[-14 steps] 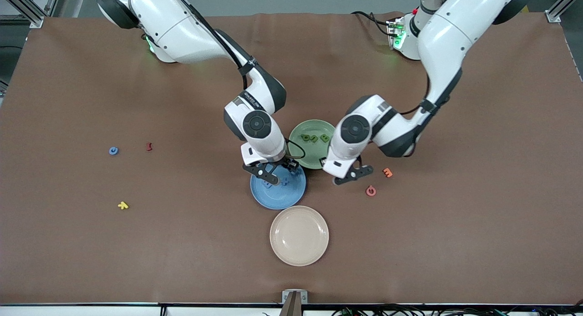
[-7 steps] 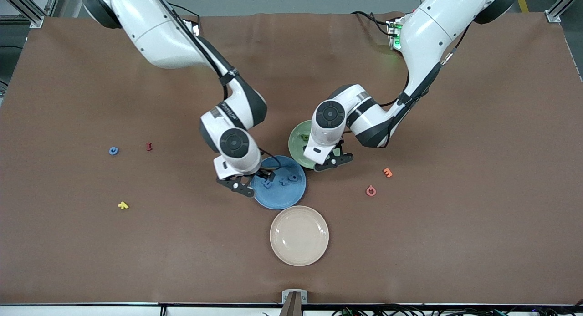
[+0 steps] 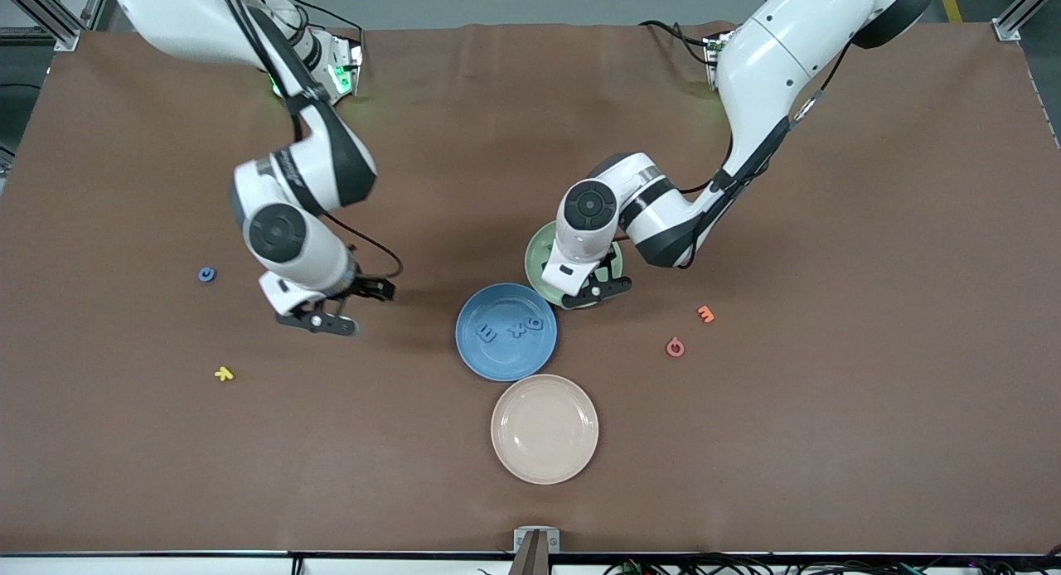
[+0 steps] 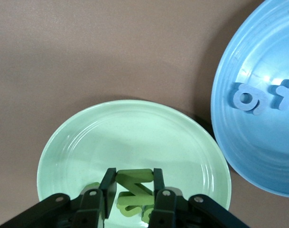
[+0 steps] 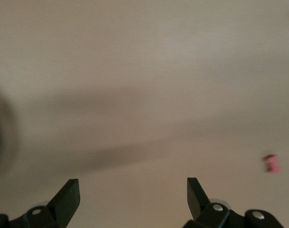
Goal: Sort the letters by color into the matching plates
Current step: 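Grasp the blue c with the right gripper while the left gripper withdraws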
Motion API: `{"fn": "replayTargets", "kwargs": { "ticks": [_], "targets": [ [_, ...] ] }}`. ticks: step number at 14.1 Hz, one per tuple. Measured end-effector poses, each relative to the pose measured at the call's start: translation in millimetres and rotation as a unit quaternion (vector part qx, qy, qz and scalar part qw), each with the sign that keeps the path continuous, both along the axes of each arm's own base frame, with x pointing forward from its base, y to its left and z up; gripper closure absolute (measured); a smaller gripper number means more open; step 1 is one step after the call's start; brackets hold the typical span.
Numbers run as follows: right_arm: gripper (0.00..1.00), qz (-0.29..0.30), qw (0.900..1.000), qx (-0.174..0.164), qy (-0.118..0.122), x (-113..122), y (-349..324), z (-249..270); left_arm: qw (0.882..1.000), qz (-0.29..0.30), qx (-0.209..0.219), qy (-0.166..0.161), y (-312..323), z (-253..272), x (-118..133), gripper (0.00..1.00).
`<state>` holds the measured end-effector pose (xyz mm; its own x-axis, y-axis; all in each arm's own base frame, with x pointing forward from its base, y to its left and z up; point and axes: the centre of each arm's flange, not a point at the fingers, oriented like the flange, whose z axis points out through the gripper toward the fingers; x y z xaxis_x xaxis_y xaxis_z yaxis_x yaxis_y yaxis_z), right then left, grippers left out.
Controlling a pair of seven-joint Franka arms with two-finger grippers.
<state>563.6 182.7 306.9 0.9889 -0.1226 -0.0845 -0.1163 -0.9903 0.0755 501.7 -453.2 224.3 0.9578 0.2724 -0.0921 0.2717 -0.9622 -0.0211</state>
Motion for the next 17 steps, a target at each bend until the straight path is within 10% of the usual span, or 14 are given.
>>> {"fn": "replayTargets", "kwargs": {
  "ticks": [5,10,17],
  "targets": [
    [0.00,0.093,0.995,0.017,-0.019,-41.7,-160.1,-33.8,1.000,0.000,0.000,-0.001,0.2,0.3,1.1,0.62],
    [0.00,0.163,0.985,0.021,-0.053,-79.3,-305.7,-62.9,1.000,0.002,0.001,-0.003,1.7,0.5,3.1,0.35],
    [0.00,0.181,0.981,0.036,-0.064,-112.0,-376.9,-141.2,1.000,0.018,0.005,-0.015,29.7,2.9,30.1,0.15]
  ]
}}
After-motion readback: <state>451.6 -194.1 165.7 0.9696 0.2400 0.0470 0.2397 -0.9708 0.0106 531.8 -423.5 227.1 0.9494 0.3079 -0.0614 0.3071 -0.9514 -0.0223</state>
